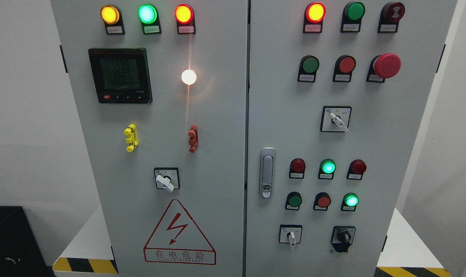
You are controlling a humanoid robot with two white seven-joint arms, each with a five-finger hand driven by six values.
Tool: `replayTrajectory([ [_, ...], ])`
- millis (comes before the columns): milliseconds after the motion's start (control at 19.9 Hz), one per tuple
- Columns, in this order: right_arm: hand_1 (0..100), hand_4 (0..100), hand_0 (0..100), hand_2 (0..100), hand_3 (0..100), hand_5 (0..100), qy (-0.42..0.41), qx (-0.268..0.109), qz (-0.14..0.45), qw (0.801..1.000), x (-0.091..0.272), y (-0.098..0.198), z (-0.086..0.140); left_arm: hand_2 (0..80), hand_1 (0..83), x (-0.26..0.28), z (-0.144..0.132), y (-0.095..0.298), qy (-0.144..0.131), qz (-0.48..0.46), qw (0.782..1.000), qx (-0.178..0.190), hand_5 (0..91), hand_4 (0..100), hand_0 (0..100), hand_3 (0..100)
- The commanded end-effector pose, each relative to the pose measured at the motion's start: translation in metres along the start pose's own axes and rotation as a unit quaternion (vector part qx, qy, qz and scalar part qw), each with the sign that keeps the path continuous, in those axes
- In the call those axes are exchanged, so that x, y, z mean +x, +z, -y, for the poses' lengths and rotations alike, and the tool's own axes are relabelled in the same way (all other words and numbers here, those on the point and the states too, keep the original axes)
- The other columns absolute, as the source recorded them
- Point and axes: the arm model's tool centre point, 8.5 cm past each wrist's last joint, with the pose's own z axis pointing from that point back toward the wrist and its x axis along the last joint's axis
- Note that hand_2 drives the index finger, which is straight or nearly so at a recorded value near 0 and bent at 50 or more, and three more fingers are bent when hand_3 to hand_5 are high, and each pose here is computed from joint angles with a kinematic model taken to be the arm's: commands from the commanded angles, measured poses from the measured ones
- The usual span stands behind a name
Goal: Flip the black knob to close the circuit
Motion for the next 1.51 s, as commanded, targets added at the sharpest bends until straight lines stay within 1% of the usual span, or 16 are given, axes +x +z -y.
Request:
replayTrajectory([
  [0, 2, 100, 11, 99, 100, 100, 0.005, -0.086, -0.006, 0.996, 0.007, -0.013, 0.069, 0.0, 55.6, 0.000, 0.000, 0.000, 0.000, 0.000, 1.000, -0.001, 0.0, 0, 12, 0],
  [351, 1, 100, 9, 99, 100, 100, 0.006, -0.102, -0.009, 0.995, 0.014, -0.026, 0.104, 0.0, 55.6, 0.000, 0.000, 0.000, 0.000, 0.000, 1.000, -0.001, 0.0, 0, 12, 0],
  [552, 0, 100, 12, 99, 100, 100, 0.009, -0.110, -0.015, 0.994, 0.016, -0.035, 0.126, 0.0, 55.6, 0.001, 0.000, 0.000, 0.000, 0.001, 1.000, -0.001, 0.0, 0, 12, 0],
  [753, 0, 100, 13, 100, 100, 100, 0.006, -0.115, -0.013, 0.993, 0.022, -0.047, 0.143, 0.0, 55.6, 0.000, 0.000, 0.000, 0.000, 0.000, 1.000, -0.001, 0.0, 0, 12, 0],
  [903, 0, 100, 13, 99, 100, 100, 0.016, -0.125, -0.014, 0.992, 0.019, -0.053, 0.158, 0.0, 55.6, 0.000, 0.000, 0.000, 0.000, 0.000, 1.000, -0.001, 0.0, 0, 12, 0],
  [1104, 0, 100, 11, 100, 100, 100, 0.011, -0.132, -0.018, 0.991, 0.025, -0.063, 0.178, 0.0, 55.6, 0.000, 0.000, 0.000, 0.000, 0.000, 1.000, -0.001, 0.0, 0, 12, 0],
  [1305, 0, 100, 11, 100, 100, 100, 0.022, -0.131, -0.023, 0.991, 0.020, -0.070, 0.191, 0.0, 55.6, 0.000, 0.000, 0.000, 0.000, 0.000, 1.000, 0.000, 0.0, 0, 12, 0],
  [1455, 0, 100, 10, 100, 100, 100, 0.020, -0.132, -0.024, 0.991, 0.021, -0.073, 0.197, 0.0, 55.6, 0.000, 0.000, 0.000, 0.000, 0.000, 1.000, -0.001, 0.0, 0, 12, 0],
])
